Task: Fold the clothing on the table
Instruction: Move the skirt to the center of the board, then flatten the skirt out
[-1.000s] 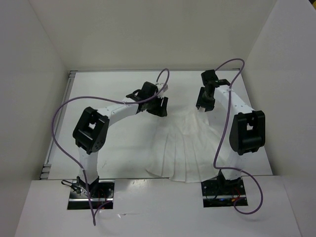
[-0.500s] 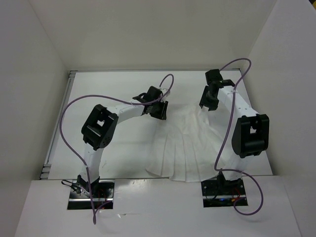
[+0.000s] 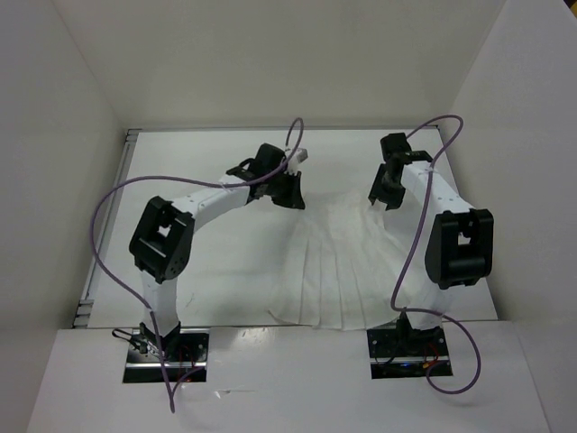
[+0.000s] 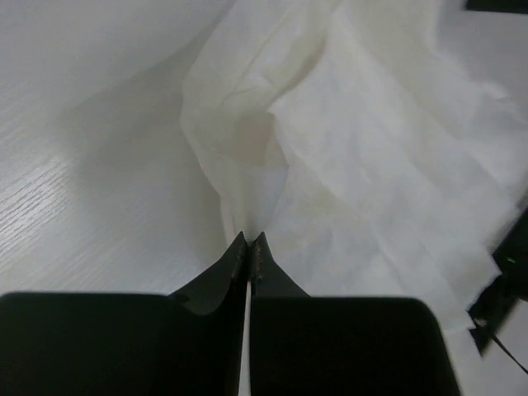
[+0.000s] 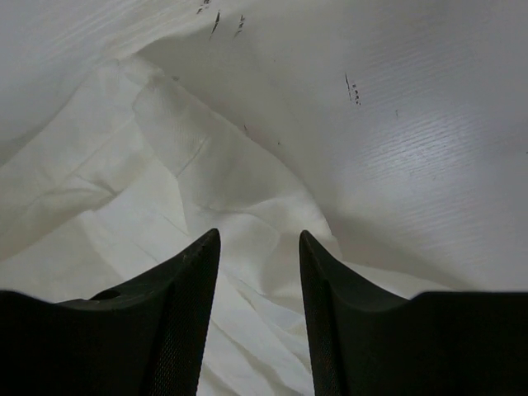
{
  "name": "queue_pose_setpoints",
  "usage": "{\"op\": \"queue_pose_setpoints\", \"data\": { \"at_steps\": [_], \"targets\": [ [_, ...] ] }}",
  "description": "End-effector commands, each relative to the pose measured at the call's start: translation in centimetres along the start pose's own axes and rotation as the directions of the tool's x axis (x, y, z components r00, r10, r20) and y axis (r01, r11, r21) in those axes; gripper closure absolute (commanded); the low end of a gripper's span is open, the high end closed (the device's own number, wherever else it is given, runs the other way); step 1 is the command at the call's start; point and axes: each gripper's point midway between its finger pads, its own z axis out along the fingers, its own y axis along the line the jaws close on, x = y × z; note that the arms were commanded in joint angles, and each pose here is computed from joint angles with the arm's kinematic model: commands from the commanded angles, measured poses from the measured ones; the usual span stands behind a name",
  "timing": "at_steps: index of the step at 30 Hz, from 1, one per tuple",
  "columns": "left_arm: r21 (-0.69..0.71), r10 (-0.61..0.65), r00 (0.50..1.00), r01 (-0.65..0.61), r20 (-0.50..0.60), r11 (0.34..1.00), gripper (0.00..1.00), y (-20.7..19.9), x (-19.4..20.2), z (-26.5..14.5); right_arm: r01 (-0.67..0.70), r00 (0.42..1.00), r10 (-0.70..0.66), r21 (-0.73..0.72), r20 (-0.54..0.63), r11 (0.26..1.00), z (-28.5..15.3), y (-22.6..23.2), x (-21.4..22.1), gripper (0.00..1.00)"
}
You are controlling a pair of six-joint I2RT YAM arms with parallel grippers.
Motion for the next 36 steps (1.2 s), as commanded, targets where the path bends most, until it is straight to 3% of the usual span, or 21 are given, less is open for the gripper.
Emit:
{"op": "queue_pose_setpoints", "data": {
  "at_steps": [1,4,7,12,16,21,27,32,36],
  "targets": [
    [0.187,-0.026,0.996,0.011,0.082,0.982,1.00,-2.8,-2.9,-5.4,-0.015,1.000,0.015,-0.013,0.015,1.000,0.6,0.2,-0.5,0.51],
    [0.269,-0.093,0.988,0.057,0.120,0.961,1.00,-1.8,-4.1,-8.1,-0.016,1.000,0.016,-0.027,0.018,1.000,0.7,0.6,-0.8,0.51],
    [0.261,-0.180,0.973,0.138,0.147,0.956,1.00,2.3,-4.1,-9.5,-0.015,1.000,0.016,-0.045,0.008,0.999,0.8,1.0,-0.8,0.51],
    [0.207,-0.392,0.914,0.365,0.102,0.908,1.00,10.8,-1.9,-7.6,-0.008,1.000,0.009,-0.117,0.010,0.993,0.9,2.6,-1.4,0.51],
    [0.199,-0.528,0.842,0.501,0.112,0.842,1.00,15.1,-1.3,-6.8,0.049,0.998,-0.053,-0.165,-0.019,0.985,1.7,4.3,-0.9,0.51],
    [0.228,-0.617,0.776,0.583,0.129,0.780,1.00,18.0,-1.3,-7.6,0.125,0.984,-0.151,-0.239,-0.093,0.963,3.6,7.7,2.0,0.51],
    [0.229,-0.628,0.764,0.591,0.147,0.773,1.00,19.3,-1.3,-8.2,0.146,0.954,-0.229,-0.366,-0.195,0.919,4.3,10.6,6.8,0.50],
    [0.223,-0.679,0.722,0.645,0.135,0.731,1.00,21.4,-0.3,-7.9,0.170,0.924,-0.256,-0.292,-0.285,0.941,5.7,10.2,12.1,0.51],
    [0.198,-0.724,0.669,0.696,0.171,0.690,1.00,24.1,0.2,-8.7,0.230,0.897,-0.270,-0.151,-0.349,0.961,6.5,7.9,16.7,0.52]
  ]
}}
